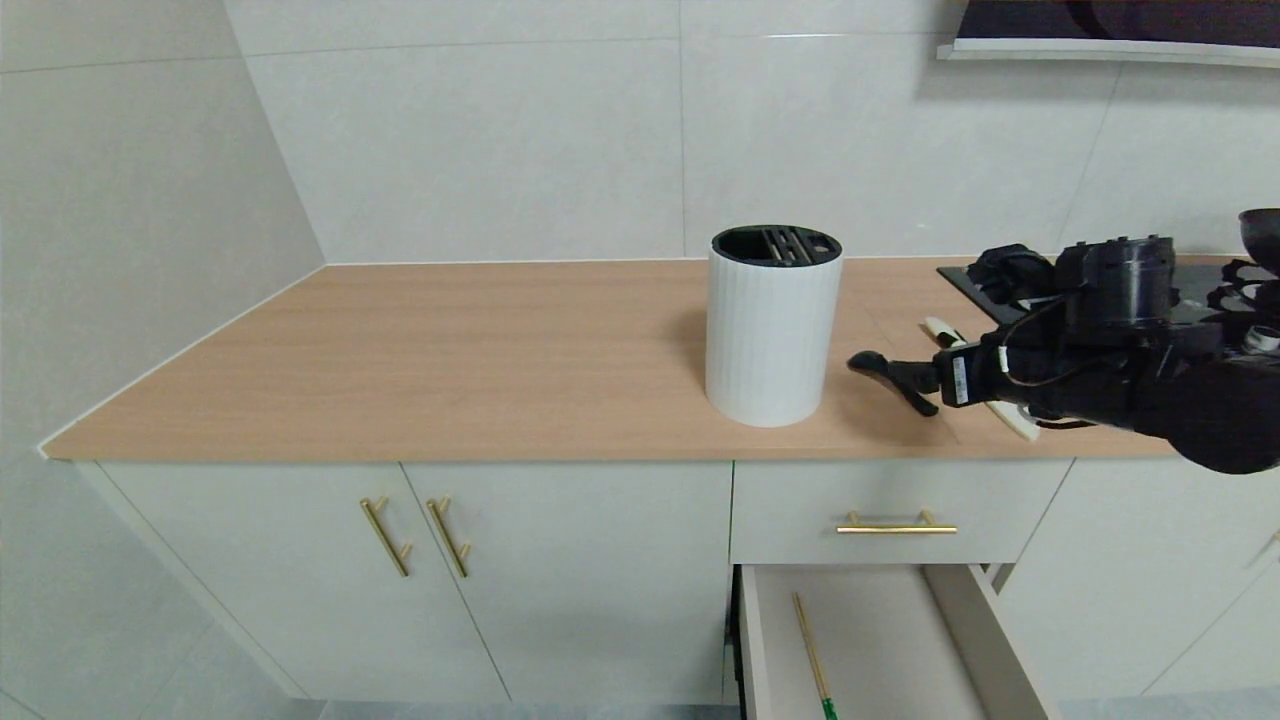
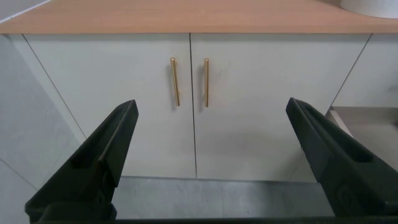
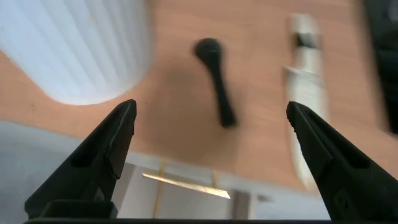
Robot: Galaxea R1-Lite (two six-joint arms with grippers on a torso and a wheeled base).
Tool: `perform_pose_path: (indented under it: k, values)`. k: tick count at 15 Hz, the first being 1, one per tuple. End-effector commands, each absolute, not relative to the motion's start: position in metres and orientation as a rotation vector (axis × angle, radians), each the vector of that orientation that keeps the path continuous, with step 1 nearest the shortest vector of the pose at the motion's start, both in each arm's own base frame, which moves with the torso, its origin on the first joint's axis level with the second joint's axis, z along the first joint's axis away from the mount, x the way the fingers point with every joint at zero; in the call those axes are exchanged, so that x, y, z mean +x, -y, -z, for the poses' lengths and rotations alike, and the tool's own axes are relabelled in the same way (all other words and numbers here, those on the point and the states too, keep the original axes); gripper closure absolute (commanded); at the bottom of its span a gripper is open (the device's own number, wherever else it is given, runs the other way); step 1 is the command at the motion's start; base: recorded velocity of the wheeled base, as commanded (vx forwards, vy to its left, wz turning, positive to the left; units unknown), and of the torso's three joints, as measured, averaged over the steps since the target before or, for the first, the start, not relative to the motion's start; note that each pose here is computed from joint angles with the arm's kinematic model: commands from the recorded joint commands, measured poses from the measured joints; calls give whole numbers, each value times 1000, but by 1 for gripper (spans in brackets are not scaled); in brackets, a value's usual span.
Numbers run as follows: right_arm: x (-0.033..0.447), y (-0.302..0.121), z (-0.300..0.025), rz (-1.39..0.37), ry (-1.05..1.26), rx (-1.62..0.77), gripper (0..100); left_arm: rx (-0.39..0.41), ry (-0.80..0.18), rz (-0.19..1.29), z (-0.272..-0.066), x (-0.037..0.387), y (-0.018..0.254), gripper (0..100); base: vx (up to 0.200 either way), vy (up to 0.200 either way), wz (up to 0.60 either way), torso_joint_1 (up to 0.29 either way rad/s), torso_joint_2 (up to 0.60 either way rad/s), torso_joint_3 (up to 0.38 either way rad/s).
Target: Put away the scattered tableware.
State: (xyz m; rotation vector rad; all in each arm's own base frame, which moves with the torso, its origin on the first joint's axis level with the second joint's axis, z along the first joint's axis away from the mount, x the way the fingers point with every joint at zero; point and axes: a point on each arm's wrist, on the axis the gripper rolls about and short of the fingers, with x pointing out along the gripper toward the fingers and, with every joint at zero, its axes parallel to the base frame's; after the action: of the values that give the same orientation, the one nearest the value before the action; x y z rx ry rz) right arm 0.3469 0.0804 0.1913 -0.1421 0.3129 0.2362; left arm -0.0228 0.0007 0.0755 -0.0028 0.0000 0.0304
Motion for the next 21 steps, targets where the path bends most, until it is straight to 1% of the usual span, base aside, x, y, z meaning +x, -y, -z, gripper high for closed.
perform_pose_path:
  k: [1,5,10,15,16,21]
  values:
    - [377,-75,-149,-236,-386,-141,0,-3,0,-31,-75,-23,-1,0,0,0,0,0,0,0]
    - [397,-72,-118,-228,-395,-137,0,-3,0,-31,-75,-23,-1,0,0,0,0,0,0,0]
    - [407,-62,-117,-200,-383,-124,0,-3,0,-31,-75,-23,-1,0,0,0,0,0,0,0]
    - [410,-63,-116,-197,-382,-116,0,-3,0,-31,-75,-23,-1,0,0,0,0,0,0,0]
    - [410,-63,-116,-197,-382,-116,100,-3,0,-31,-75,-23,-1,0,0,0,0,0,0,0]
    - [415,-64,-109,-198,-396,-113,100,-3,0,-31,-75,-23,-1,0,0,0,0,0,0,0]
